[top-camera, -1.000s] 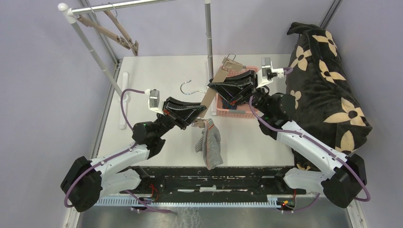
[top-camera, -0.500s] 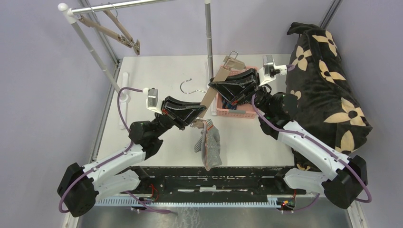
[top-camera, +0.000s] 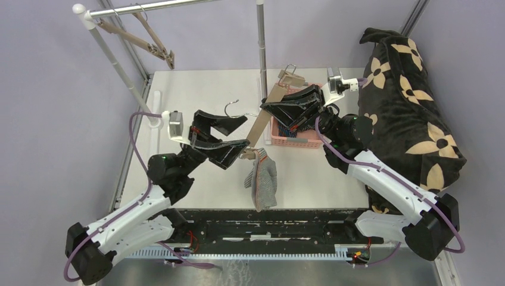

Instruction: Remove the underwear clipped to the hanger

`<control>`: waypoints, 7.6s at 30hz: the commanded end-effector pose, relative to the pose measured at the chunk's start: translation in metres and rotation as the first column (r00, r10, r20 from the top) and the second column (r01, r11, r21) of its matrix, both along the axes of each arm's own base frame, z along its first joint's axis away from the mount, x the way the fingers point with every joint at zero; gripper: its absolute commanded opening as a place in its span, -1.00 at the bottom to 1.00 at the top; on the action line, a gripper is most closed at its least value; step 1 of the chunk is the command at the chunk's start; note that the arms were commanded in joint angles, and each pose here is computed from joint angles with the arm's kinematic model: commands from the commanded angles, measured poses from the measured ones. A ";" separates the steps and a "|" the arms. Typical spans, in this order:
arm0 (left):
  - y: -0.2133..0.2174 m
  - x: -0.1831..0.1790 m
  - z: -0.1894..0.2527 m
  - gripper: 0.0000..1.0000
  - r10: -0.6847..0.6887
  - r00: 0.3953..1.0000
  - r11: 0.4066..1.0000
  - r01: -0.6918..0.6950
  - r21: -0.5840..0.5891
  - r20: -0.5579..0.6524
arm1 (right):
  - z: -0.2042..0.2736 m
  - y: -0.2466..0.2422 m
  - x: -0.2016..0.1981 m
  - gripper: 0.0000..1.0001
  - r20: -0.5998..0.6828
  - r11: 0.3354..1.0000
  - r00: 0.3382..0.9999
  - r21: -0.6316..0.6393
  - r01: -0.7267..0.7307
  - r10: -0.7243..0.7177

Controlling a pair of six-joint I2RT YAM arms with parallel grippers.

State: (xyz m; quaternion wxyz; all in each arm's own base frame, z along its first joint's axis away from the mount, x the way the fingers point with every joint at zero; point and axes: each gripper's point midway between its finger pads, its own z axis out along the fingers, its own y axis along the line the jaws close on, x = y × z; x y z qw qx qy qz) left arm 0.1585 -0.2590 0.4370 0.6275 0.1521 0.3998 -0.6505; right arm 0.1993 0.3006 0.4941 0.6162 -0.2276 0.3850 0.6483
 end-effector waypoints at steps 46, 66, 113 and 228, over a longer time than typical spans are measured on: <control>-0.008 0.008 -0.021 0.23 0.098 0.991 0.958 -0.120 0.262 0.096 | 0.011 -0.005 -0.002 -0.98 0.033 1.000 0.999 0.023 0.019 -0.020; -0.014 -0.001 -0.004 -0.94 0.035 0.991 0.956 -0.072 0.283 0.131 | 0.000 0.000 0.007 -0.98 0.011 0.999 0.999 -0.007 0.041 -0.041; 0.066 0.157 -0.003 -0.95 0.809 0.587 0.222 -0.334 0.916 0.018 | -0.456 0.029 -0.095 1.00 -0.121 0.209 0.917 -0.977 -0.043 -0.380; 0.183 0.316 0.045 0.98 0.876 0.439 0.442 -0.561 0.700 -0.201 | -0.117 -0.120 0.088 -0.98 0.305 0.148 0.379 -0.575 0.805 -0.873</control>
